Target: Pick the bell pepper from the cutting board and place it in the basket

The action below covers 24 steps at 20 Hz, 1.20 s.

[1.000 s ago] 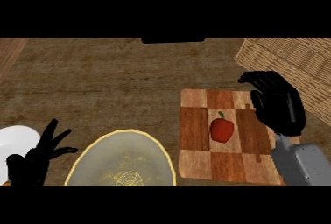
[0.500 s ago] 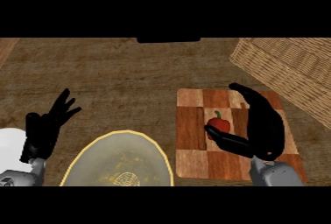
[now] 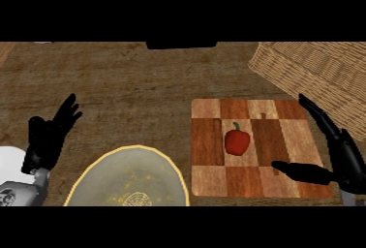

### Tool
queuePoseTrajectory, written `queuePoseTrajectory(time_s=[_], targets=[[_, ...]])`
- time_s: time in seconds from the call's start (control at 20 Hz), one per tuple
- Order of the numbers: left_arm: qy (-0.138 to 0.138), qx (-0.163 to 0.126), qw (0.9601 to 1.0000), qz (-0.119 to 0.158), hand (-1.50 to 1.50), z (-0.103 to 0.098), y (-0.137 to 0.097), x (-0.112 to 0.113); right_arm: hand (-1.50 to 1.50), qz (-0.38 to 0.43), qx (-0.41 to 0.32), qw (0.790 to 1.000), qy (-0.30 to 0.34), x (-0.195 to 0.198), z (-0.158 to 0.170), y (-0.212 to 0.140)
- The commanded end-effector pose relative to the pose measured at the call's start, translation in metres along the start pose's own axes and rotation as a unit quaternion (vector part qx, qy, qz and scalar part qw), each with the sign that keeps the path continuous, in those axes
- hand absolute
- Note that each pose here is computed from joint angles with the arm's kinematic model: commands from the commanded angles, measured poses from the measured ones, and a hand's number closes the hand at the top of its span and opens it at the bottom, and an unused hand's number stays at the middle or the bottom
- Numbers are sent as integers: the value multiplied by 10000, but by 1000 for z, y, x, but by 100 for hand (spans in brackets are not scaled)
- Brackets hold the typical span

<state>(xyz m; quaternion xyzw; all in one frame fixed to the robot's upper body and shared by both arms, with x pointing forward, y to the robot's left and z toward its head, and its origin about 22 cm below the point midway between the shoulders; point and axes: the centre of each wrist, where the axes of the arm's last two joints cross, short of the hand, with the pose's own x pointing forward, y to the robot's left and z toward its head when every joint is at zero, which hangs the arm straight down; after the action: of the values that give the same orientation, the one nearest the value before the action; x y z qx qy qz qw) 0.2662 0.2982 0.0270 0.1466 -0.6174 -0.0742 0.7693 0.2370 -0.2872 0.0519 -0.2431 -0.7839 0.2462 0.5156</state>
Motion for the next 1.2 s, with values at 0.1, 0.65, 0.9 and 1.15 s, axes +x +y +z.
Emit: queuePoseTrajectory(time_s=[0.1, 0.65, 0.9, 1.15], targets=[[-1, -42, 10000, 38, 0, -4, -5, 2, -150, 922, 1990, 9726, 771, 31, 13, -47], [-79, -205, 9998, -20, 0, -26, -19, 17, -150, 575, 2068, 9693, 1197, 121, 29, -87], [-112, -244, 9996, -17, 0, -28, -15, -6, -150, 628, 1580, 9759, 1372, 110, 21, -82], [-1, -263, 9996, 41, 0, -28, -22, 4, -150, 784, 1465, 9761, 1398, 103, 23, -59]])
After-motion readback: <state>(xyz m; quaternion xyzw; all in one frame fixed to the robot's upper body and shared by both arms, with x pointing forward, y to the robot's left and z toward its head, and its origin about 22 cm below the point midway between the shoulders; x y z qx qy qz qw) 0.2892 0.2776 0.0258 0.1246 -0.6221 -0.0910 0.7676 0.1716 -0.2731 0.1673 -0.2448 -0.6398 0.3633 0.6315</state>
